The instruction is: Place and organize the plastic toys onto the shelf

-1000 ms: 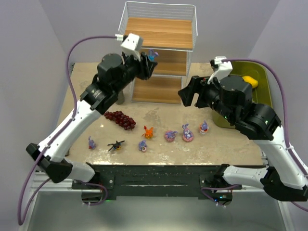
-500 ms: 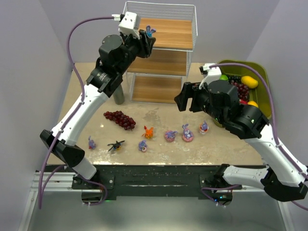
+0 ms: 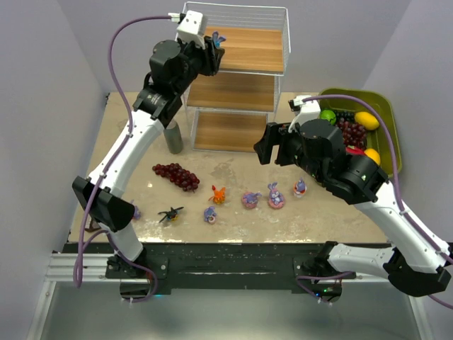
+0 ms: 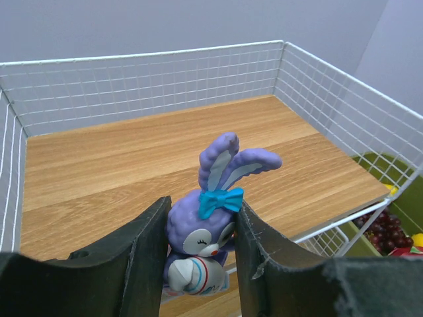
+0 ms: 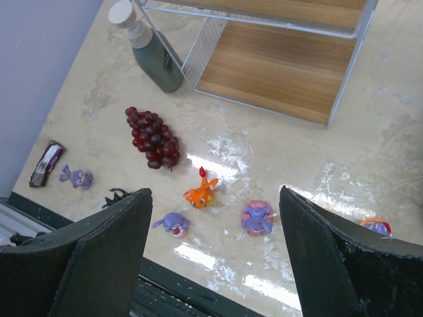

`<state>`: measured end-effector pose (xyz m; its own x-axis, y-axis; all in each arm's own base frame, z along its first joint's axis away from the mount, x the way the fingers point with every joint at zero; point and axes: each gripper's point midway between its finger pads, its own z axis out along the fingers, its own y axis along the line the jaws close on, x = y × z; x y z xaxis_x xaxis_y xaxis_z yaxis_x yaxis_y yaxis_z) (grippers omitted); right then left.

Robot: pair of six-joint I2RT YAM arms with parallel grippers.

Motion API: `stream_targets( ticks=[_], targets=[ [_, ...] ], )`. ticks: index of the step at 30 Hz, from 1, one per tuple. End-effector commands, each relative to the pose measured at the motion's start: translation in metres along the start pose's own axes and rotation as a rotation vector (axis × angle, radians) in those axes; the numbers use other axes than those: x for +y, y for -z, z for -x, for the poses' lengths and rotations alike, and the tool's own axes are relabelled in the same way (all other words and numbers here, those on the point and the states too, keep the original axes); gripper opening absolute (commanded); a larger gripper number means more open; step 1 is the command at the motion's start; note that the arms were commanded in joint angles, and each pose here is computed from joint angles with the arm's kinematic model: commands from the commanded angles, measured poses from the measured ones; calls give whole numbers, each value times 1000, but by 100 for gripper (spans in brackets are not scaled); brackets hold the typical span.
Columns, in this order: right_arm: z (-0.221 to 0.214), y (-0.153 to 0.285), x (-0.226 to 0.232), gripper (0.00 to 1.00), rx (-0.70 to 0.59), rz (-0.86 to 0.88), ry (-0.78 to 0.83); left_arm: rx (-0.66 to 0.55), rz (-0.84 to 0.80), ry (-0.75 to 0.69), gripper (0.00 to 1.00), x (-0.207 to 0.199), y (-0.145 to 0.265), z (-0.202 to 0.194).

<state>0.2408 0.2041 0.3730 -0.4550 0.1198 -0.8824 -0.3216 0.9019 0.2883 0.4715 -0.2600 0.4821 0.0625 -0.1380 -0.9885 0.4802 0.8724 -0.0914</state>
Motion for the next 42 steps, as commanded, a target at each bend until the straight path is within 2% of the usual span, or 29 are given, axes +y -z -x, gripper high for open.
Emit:
stream_targets(
  ticks=[1, 12, 21, 30, 34, 42],
  targets=[
    [10, -1, 5, 81, -42, 21, -24, -100, -28, 2, 0, 9, 3, 40],
    [3, -7, 7, 81, -26, 21, -32, -78, -41, 12, 1, 25, -5, 28],
    [-1, -11, 6, 81, -18, 14, -33, -56, -30, 33, 8, 28, -12, 16],
    [-4, -13, 5, 81, -10, 12, -31, -38, -26, 27, 32, 30, -14, 10],
    [-5, -15, 5, 81, -6, 13, -31, -37, -24, 25, 48, 30, -13, 10],
    [-6, -14, 5, 81, -7, 14, -33, -32, -26, 20, 62, 30, -13, 10]
  ],
)
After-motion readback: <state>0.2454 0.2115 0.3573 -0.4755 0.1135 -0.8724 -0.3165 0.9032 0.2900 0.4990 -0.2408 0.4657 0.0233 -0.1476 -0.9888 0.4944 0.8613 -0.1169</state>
